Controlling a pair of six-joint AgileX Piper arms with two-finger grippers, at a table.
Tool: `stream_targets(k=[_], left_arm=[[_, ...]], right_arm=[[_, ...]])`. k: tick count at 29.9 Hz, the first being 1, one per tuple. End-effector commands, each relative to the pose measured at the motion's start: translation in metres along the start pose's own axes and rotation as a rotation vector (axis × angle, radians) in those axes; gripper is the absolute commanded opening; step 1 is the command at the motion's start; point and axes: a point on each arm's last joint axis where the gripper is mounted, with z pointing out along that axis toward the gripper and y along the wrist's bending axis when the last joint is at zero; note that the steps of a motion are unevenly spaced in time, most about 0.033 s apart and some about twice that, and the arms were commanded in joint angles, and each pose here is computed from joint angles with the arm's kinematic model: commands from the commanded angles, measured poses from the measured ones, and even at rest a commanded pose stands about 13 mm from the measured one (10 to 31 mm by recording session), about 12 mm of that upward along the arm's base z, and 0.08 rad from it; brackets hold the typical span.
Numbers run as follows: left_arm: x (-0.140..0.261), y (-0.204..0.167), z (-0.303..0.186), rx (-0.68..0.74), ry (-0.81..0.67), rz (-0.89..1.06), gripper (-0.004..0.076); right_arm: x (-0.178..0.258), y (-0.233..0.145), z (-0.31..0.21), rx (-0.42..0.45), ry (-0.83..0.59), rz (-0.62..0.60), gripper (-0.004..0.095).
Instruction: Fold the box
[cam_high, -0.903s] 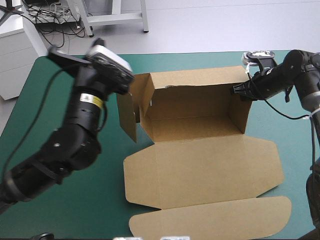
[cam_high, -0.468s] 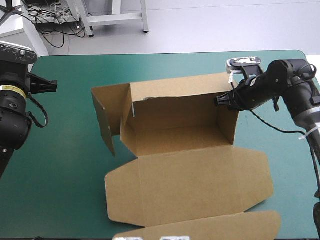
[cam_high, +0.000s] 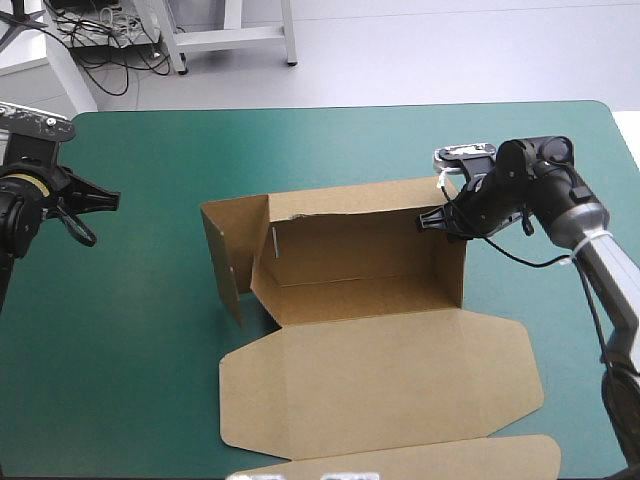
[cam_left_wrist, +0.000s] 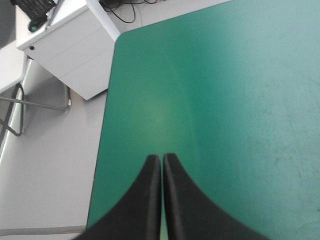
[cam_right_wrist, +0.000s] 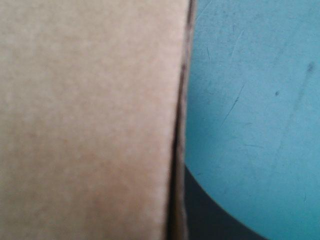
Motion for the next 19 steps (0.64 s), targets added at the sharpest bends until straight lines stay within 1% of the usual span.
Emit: stream_targets(k=[1, 4, 7, 9, 11, 13, 17, 19], left_arm=[[-0.008, 0.002, -0.003, 0.016, -0.055, 0.003, -0.0003], [-0.007, 0.000, 0.004, 0.023, -0.024, 0.019, -0.0003], [-0.005, -0.001, 0.009, 0.032, 0.008, 0.022, -0.0003], [-0.004, -0.002, 0.012, 0.038, 0.020, 0.042, -0.0003], [-0.003, -0.004, 0.014, 0.051, 0.034, 0.057, -0.0003], [-0.003, -0.005, 0.016, 0.055, 0.045, 0.056, -0.0003], [-0.002, -0.005, 0.020, 0.056, 0.063, 0.060, -0.0003], [-0.001, -0.006, 0.023, 0.058, 0.080, 0.061, -0.0003]], right_arm=[[-0.008, -0.001, -0.001, 0.011, -0.052, -0.045, 0.0030], [-0.020, -0.002, 0.009, 0.016, -0.128, -0.039, 0.0126], [-0.029, -0.002, 0.014, 0.015, -0.194, 0.009, 0.0269], [-0.034, -0.002, 0.014, 0.015, -0.216, 0.007, 0.0347], [-0.038, -0.002, 0.013, 0.025, -0.229, -0.024, 0.0405], [-0.043, -0.003, 0.006, 0.044, -0.256, -0.075, 0.0422], [-0.055, -0.001, -0.026, 0.068, -0.312, -0.062, 0.0422], [-0.059, -0.001, -0.050, 0.109, -0.322, -0.067, 0.0422]])
